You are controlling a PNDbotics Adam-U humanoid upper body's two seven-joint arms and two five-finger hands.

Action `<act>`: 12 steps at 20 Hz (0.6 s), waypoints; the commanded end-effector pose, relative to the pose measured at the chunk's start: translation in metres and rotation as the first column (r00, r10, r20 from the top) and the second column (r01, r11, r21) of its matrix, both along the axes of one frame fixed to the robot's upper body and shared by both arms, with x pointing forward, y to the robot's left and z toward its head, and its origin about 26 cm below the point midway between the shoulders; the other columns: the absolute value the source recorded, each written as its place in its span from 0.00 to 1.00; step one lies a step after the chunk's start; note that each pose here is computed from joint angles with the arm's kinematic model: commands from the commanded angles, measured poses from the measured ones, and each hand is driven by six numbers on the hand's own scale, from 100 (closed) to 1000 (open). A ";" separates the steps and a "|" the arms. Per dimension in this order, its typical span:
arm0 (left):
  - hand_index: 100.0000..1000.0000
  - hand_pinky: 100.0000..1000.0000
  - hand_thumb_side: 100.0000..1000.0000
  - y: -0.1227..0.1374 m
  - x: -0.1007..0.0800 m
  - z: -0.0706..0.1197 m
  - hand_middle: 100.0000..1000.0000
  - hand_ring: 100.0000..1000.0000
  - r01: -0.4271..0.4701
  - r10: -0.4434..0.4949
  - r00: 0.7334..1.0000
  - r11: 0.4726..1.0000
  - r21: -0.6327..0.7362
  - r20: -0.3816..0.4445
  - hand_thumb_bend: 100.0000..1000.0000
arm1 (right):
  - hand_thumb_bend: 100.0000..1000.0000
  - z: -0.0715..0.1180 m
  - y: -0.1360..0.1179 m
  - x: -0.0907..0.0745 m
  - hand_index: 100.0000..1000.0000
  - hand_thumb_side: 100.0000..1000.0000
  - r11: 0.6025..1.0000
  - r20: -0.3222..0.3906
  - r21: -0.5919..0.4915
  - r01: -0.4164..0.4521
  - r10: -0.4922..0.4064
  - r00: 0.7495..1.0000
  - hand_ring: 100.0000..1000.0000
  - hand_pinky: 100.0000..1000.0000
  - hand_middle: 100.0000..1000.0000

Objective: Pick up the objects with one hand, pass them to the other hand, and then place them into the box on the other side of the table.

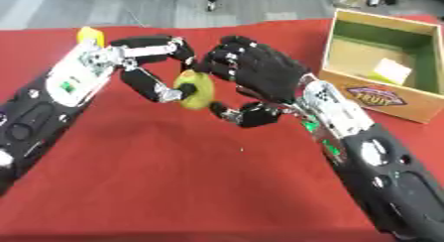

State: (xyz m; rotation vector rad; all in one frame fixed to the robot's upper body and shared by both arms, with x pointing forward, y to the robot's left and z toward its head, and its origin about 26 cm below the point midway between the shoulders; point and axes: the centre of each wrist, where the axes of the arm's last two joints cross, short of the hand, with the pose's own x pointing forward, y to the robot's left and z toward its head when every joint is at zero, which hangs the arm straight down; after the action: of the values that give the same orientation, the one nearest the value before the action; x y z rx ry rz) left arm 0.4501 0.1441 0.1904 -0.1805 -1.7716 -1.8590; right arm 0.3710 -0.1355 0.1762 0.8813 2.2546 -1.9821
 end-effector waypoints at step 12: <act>0.46 0.63 0.29 -0.021 -0.004 0.017 0.31 0.36 0.262 -0.270 0.960 0.960 0.100 0.079 0.00 | 0.14 0.011 0.000 0.001 0.78 0.04 0.998 0.030 0.070 0.004 -0.006 1.000 0.73 0.82 0.50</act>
State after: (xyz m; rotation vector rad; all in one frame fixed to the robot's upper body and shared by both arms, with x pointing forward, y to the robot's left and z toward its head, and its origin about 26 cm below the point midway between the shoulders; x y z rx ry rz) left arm 0.4482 0.1302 0.1891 -0.2437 -1.7802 -1.8487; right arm 0.3710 -0.1351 0.1766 0.8966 2.3136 -1.9352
